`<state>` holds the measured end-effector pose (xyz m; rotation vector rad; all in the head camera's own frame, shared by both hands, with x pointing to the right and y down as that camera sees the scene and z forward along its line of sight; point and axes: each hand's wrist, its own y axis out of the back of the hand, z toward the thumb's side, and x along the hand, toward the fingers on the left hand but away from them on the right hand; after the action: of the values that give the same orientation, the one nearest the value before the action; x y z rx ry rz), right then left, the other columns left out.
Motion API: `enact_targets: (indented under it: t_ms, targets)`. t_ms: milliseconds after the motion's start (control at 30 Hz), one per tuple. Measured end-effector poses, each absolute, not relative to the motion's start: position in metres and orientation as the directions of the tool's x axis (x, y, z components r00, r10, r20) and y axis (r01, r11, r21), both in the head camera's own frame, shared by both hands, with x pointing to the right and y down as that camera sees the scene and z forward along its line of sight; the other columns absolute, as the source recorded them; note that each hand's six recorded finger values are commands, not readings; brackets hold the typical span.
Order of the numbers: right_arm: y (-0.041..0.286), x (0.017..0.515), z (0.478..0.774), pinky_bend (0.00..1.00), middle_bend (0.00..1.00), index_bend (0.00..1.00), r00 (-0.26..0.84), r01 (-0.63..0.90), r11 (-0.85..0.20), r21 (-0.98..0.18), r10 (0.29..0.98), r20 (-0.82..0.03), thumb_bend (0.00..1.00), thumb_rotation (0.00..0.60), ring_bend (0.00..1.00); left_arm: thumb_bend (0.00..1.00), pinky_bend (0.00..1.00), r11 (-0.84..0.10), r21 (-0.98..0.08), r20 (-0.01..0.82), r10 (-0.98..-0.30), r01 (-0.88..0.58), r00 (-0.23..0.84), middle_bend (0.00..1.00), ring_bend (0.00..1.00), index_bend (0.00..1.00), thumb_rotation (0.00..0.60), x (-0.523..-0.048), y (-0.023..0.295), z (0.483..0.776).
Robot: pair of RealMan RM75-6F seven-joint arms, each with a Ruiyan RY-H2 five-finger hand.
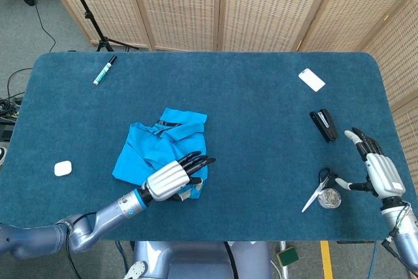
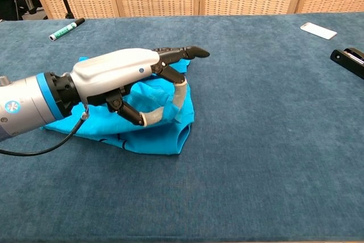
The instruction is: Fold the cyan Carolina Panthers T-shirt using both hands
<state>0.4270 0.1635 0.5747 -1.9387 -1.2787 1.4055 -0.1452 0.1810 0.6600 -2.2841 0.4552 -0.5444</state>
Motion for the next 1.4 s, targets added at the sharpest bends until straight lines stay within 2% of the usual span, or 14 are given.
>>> enact_targets:
  t_ms: [133,333,400,467,500,567,633,900,1033,1233,1400]
  targets:
    - [0.164,0.427,0.575,0.00,0.00,0.00,0.064,0.425,-0.487,-0.763,0.857,-0.512,0.00,0.600,0.00,0.57,0.00,-0.715,-0.680,0.273,-0.449,-0.159,0.851,0.00,0.00,0.74,0.600,-0.144,0.191,0.666]
    - [0.164,0.426,0.576,0.00,0.00,0.00,0.064,0.423,-0.489,-0.763,0.856,-0.513,0.00,0.600,0.00,0.41,0.00,-0.770,-0.620,0.313,-0.419,-0.151,0.852,0.00,0.00,0.73,0.600,-0.142,0.203,0.672]
    - [0.164,0.426,0.575,0.00,0.00,0.00,0.063,0.424,-0.488,-0.763,0.856,-0.512,0.00,0.600,0.00,0.31,0.00,-0.779,-0.610,0.327,-0.415,-0.146,0.849,0.00,0.00,0.63,0.600,-0.142,0.205,0.674]
    - [0.164,0.427,0.575,0.00,0.00,0.00,0.062,0.426,-0.486,-0.763,0.857,-0.511,0.00,0.600,0.00,0.10,0.00,-0.787,-0.599,0.342,-0.415,-0.145,0.843,0.00,0.00,0.37,0.600,-0.144,0.205,0.676]
    - [0.163,0.427,0.574,0.00,0.00,0.00,0.061,0.427,-0.484,-0.764,0.858,-0.510,0.00,0.600,0.00,0.05,0.00,-0.792,-0.592,0.347,-0.417,-0.148,0.840,0.00,0.00,0.28,0.600,-0.144,0.204,0.677]
    - [0.163,0.427,0.574,0.00,0.00,0.00,0.061,0.428,-0.484,-0.764,0.858,-0.510,0.00,0.600,0.00,0.00,0.00,-0.804,-0.571,0.352,-0.421,-0.165,0.836,0.00,0.00,0.07,0.600,-0.146,0.202,0.675]
    - [0.163,0.427,0.574,0.00,0.00,0.00,0.062,0.428,-0.485,-0.762,0.858,-0.511,0.00,0.600,0.00,0.00,0.00,-0.813,-0.551,0.350,-0.431,-0.189,0.832,0.00,0.00,0.01,0.600,-0.150,0.197,0.671]
    - [0.163,0.428,0.573,0.00,0.00,0.00,0.061,0.433,-0.481,-0.762,0.859,-0.508,0.00,0.600,0.00,0.00,0.00,-0.759,-0.577,0.291,-0.535,-0.301,0.793,0.00,0.00,0.00,0.600,-0.169,0.157,0.647]
    - [0.162,0.429,0.572,0.00,0.00,0.00,0.060,0.437,-0.480,-0.761,0.859,-0.508,0.00,0.600,0.00,0.01,0.00,-0.703,-0.627,0.283,-0.608,-0.336,0.742,0.00,0.00,0.00,0.600,-0.180,0.124,0.641]
    - [0.161,0.430,0.570,0.00,0.00,0.00,0.057,0.443,-0.474,-0.761,0.862,-0.504,0.00,0.600,0.00,0.08,0.00,-0.653,-0.712,0.366,-0.657,-0.256,0.659,0.00,0.00,0.06,0.600,-0.189,0.082,0.657]
    - [0.159,0.433,0.569,0.00,0.00,0.00,0.052,0.443,-0.471,-0.763,0.863,-0.503,0.00,0.600,0.00,0.10,0.00,-0.650,-0.742,0.451,-0.667,-0.166,0.593,0.00,0.00,0.07,0.600,-0.193,0.057,0.680]
